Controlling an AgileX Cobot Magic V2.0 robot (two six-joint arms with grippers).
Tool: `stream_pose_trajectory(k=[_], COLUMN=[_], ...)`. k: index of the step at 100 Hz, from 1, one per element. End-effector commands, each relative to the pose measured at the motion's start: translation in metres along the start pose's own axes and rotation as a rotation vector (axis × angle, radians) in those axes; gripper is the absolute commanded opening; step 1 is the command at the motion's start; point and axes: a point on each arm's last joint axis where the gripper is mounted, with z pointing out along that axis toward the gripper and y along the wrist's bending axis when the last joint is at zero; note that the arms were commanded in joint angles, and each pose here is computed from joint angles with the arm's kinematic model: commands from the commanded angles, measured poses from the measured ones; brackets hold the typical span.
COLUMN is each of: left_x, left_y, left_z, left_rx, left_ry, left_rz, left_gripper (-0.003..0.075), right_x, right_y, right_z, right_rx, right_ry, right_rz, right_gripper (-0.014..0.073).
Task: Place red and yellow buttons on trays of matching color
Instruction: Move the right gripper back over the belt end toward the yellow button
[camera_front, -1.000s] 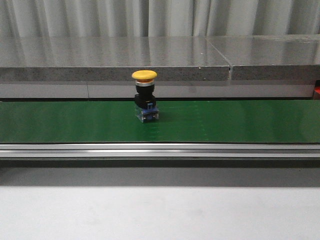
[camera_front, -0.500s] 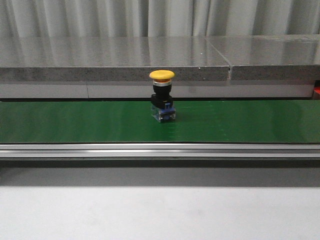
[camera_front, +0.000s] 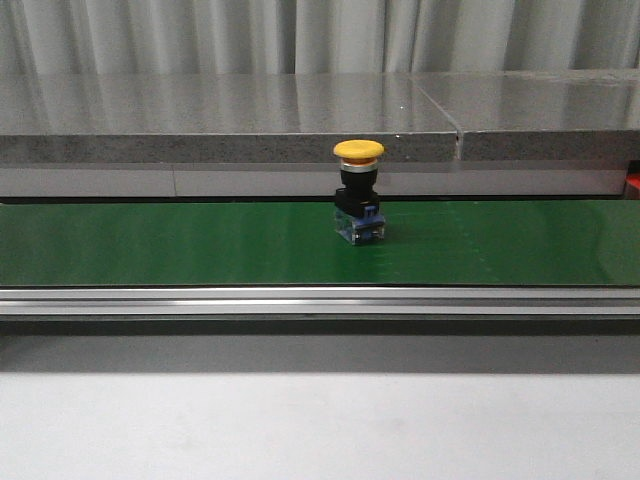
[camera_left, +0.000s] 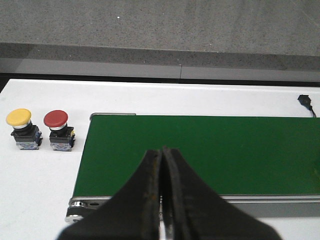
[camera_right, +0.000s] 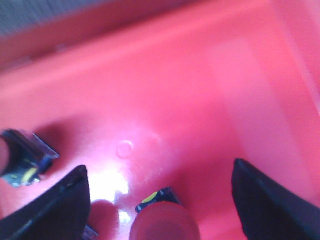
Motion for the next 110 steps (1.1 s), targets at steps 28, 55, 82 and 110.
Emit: stream_pose_trajectory(k=[28,55,82,110], left_x=[-0.014,-0.014,-0.014,-0.014], left_y=[-0.002,-0.002,-0.002,-0.002], left_z=[-0.004,-0.004,-0.004,-0.004], left_rx=[0.014,0.014,0.014,0.014], left_ry=[-0.096,-0.096,-0.096,-0.096], left_rz=[-0.004,-0.004,-0.004,-0.004], left_gripper=[-0.0019,-0.0019,-0.0019,-0.0019], right_x=[-0.035,0.003,0.058,0.093], right_y=[0.027,0.069,0.128,0.188], right_z=[-0.129,-0.186,-0.201,-0.202], right_rx=[-0.029,-0.077,-0.223,-0.399], right_ry=[-0.226,-0.286,-0.207,-0.037], right_rz=[-0.055,-0.189,-0.373,-0.607], right_gripper=[0.0582,0.0582,0.0582,0.0582])
